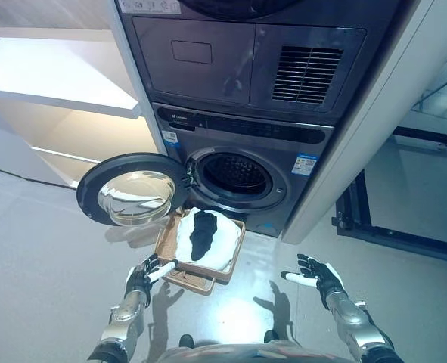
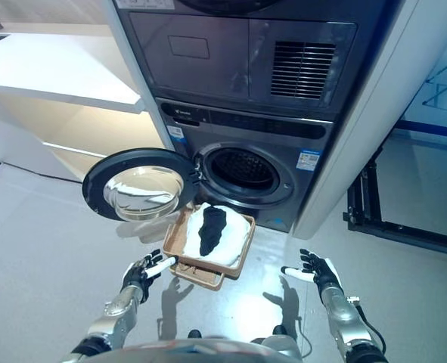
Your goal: Put the clothes in the basket into the washing machine.
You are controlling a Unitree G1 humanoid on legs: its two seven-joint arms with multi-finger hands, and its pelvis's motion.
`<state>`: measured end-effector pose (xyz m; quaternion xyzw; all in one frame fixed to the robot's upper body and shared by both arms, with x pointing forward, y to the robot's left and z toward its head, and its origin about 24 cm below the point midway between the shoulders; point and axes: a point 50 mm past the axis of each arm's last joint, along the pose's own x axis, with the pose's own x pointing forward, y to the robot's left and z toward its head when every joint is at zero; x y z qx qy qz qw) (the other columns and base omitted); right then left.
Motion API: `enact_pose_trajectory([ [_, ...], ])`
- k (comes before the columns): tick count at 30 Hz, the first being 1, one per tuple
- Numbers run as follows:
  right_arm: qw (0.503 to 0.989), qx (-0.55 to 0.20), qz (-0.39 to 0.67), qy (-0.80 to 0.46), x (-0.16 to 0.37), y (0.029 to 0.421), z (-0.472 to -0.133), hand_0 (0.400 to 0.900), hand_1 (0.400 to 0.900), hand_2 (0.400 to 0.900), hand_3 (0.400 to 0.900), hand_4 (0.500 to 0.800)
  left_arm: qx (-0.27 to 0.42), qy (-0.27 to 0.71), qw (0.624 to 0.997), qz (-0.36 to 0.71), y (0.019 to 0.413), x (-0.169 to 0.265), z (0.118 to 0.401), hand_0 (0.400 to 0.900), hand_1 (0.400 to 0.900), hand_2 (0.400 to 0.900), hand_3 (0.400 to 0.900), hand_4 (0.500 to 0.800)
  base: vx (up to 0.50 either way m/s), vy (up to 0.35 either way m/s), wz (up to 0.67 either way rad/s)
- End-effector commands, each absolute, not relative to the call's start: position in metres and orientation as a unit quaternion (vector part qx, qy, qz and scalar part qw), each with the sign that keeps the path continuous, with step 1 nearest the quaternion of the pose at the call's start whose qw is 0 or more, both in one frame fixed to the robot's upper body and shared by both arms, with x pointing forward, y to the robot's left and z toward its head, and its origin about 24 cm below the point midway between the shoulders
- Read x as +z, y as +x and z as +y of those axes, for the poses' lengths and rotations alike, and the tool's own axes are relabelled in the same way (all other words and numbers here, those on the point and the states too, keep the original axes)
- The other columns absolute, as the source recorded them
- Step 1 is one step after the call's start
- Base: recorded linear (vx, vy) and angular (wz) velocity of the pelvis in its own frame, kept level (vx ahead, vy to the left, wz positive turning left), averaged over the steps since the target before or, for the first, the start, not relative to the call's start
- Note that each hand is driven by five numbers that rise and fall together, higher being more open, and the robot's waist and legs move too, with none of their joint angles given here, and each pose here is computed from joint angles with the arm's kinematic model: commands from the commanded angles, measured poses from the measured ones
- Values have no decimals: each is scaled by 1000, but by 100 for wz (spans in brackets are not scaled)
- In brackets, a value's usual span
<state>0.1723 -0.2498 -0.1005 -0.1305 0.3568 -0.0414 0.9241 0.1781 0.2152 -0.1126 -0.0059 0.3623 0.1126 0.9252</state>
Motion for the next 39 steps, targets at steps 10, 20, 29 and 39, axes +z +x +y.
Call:
enact_pose_trajectory([
  [10, 936, -66, 298, -178, -72, 183, -286, 900, 900, 900, 900, 800, 105, 0, 952, 287, 230, -83, 218, 900, 900, 900, 900, 800, 16, -204, 11],
  [20, 946, -62, 257, -186, -59, 211, -277, 900, 900, 900, 900, 800, 116, -11, 954, 277, 236, -80, 217, 900, 900, 900, 900, 800, 106, 11, -16],
  [29, 954, -37, 239, -177, -55, 234, -254, 900, 900, 900, 900, 800, 140, -23, 953, 267, 239, -77, 221, 900, 900, 900, 900, 800, 189, 211, -31],
  [39, 966, -20, 202, -160, -44, 256, -228, 900, 900, 900, 900, 800, 126, 21, 970, 205, 271, -46, 222, 900, 900, 900, 900, 800, 184, 217, 16],
])
